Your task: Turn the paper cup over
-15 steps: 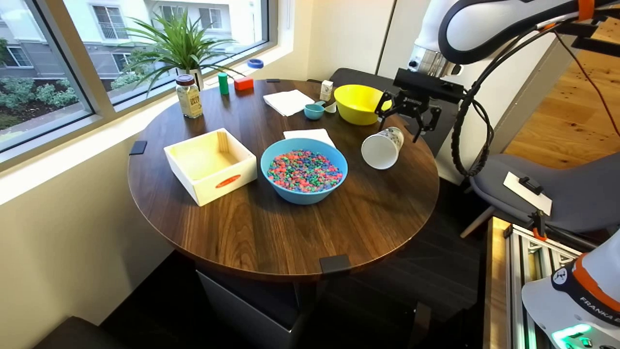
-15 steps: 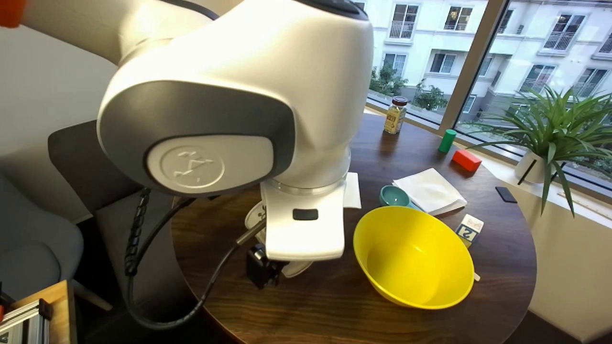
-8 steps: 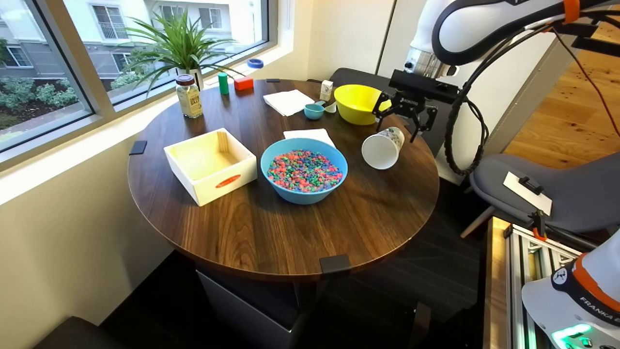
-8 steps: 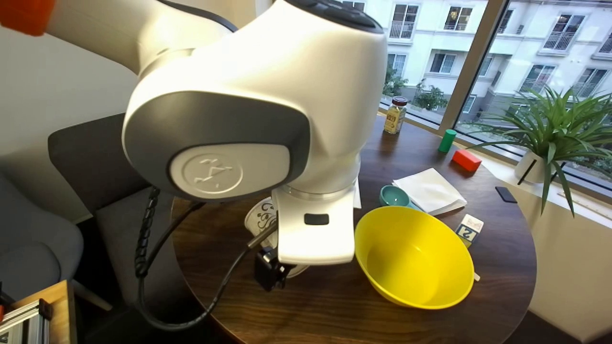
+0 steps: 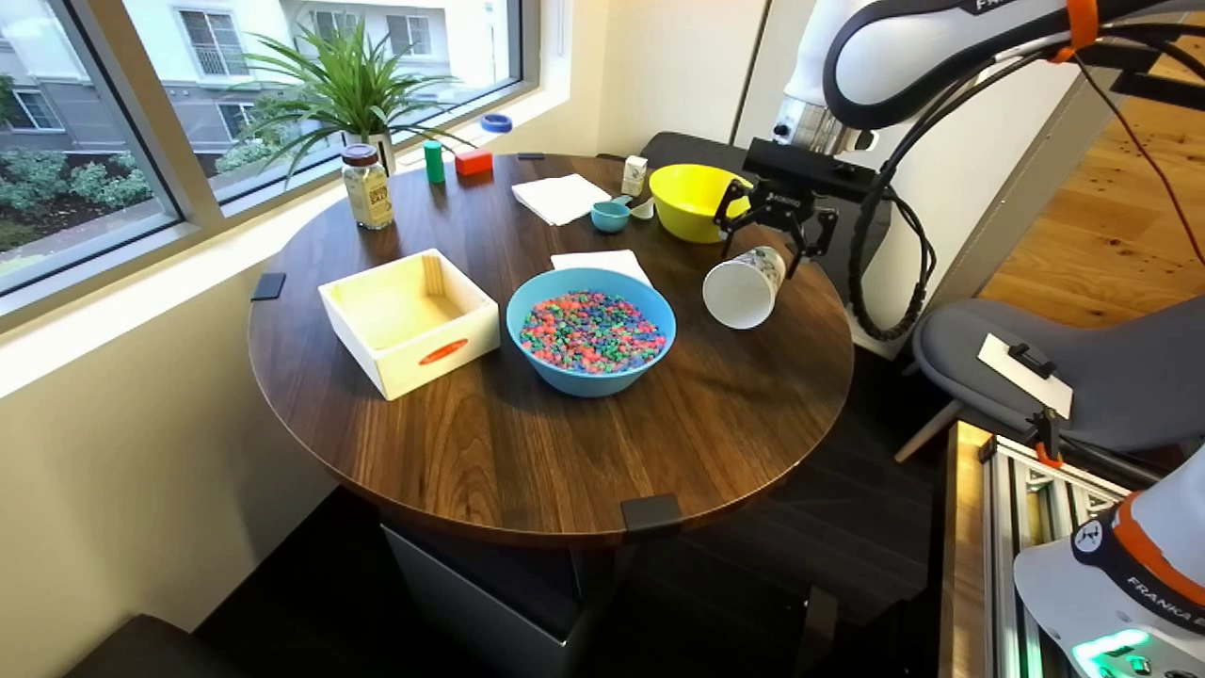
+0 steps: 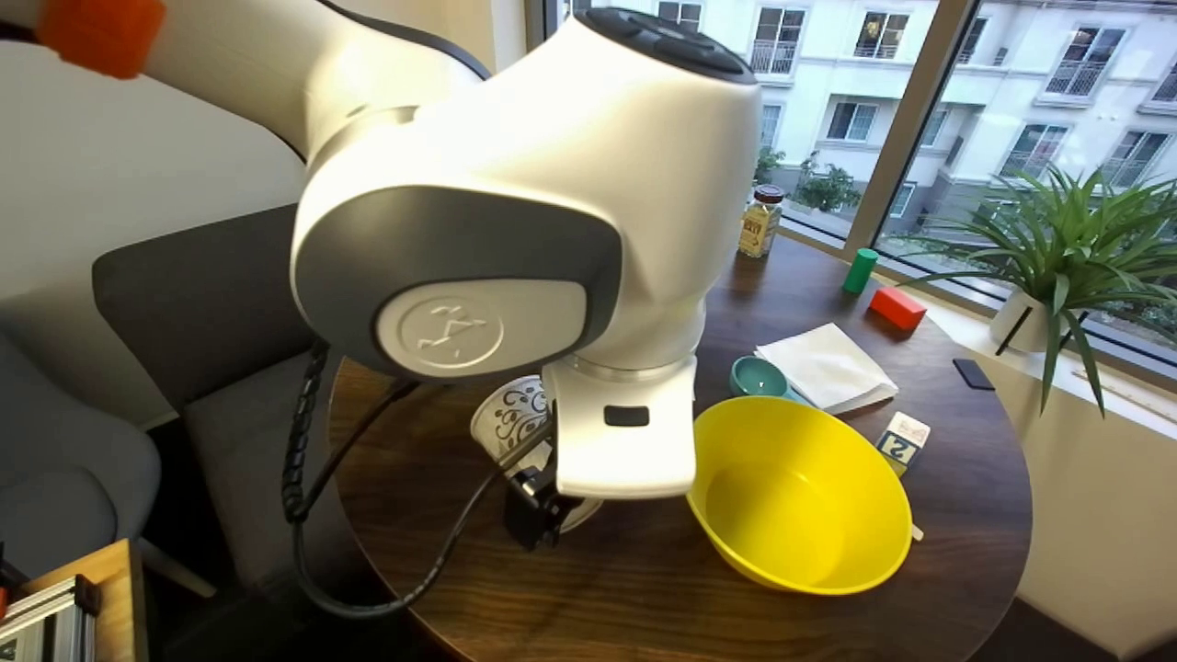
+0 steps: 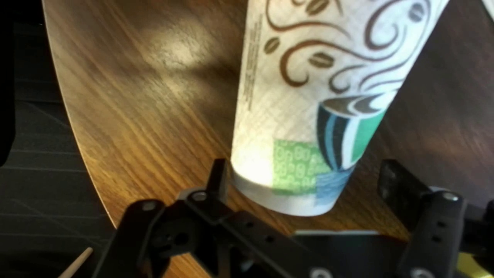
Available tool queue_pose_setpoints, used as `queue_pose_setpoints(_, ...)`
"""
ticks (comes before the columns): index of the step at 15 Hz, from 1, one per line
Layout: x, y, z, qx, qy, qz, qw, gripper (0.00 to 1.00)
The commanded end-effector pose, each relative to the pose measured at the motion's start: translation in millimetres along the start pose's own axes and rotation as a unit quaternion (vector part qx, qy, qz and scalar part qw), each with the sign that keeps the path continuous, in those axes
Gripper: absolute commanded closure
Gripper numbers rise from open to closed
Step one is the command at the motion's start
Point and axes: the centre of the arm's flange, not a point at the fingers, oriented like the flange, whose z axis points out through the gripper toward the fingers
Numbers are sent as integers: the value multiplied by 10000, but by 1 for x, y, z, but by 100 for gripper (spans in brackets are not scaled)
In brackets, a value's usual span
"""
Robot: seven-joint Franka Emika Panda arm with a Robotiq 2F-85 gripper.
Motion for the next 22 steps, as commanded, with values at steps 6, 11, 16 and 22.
queue_pose_setpoints(6,-7,-16,12,64,-204,21,9998,17)
queue_pose_setpoints(11,-12,-17,4,47,-91,-46,9999,55)
queue_pose_setpoints(16,-29,-21,-13,-15,251,-265,9993,60)
queue_pose_setpoints(22,-61,-27,-31,-402,1252,-625,9893,60)
